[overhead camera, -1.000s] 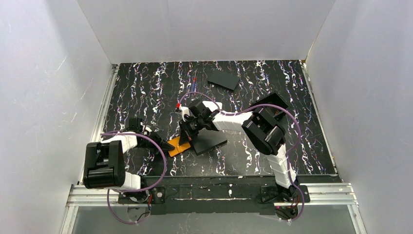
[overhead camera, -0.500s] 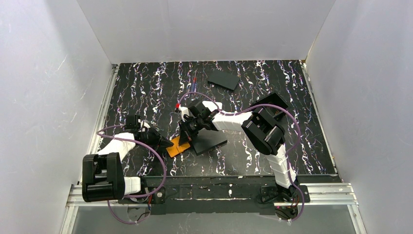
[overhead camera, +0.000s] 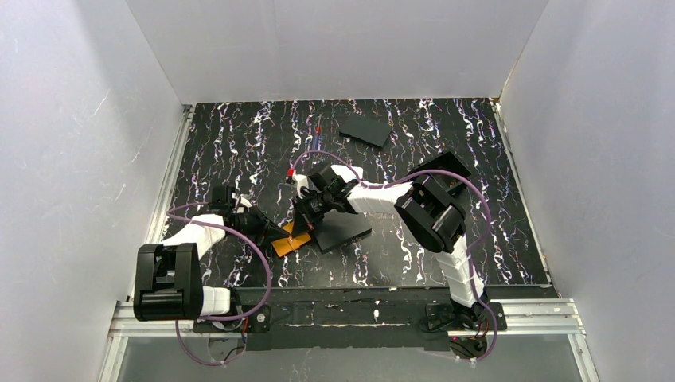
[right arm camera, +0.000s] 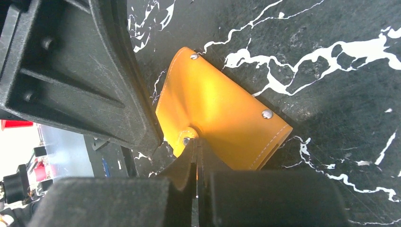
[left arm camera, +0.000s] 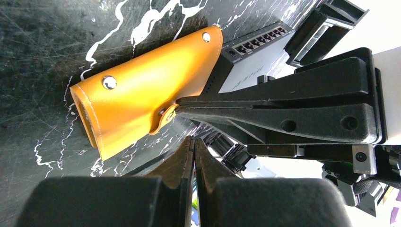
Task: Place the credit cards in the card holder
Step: Close the card holder at the center of the board.
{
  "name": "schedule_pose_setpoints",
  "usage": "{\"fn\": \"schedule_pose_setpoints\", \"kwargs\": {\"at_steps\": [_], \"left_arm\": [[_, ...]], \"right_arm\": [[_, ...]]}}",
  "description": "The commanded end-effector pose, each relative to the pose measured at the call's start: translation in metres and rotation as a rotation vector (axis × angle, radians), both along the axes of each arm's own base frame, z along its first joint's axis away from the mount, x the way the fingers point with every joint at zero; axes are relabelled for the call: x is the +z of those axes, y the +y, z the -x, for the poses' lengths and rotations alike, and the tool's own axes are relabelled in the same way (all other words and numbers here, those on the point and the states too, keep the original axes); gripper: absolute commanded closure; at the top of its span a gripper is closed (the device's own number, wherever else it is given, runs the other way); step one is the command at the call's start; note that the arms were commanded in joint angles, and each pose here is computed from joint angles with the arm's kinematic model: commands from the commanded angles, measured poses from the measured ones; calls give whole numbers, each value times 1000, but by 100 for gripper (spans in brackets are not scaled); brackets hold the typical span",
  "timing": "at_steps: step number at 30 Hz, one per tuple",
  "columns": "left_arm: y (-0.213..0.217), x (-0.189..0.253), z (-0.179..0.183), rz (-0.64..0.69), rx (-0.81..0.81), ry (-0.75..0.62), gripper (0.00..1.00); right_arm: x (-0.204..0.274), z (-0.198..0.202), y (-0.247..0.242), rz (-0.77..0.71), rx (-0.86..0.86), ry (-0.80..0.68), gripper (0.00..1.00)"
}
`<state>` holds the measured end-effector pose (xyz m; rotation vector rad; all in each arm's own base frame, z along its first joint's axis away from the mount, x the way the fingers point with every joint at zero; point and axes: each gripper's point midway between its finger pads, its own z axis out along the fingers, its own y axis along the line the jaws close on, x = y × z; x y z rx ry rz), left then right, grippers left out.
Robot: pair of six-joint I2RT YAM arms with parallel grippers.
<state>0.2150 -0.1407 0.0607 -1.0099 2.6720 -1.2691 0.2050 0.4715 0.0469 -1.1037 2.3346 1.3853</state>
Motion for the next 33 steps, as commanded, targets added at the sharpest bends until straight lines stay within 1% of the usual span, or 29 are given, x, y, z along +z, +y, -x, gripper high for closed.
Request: {"fn": "schedule_pose_setpoints", "kwargs": {"at_steps": [1,5,7,18,33], "left_arm": [[-1,3,0,9,1,-2,100],[0,-2,2,-2,4,10,100],[-7,-3,6,-7,-29,12,100],[-2,-19,10,-58,-38,38,100],[0,-31,7,-93,-56,43,100]], "right_arm": [[7,4,6,-49,26,-14,99],[5,5,8,-40,30,-8,99],[1,5,7,-20,29,-6,99],[-6,2,7,0,13,0,99],[-7,2,8,7,17,8,99]]}}
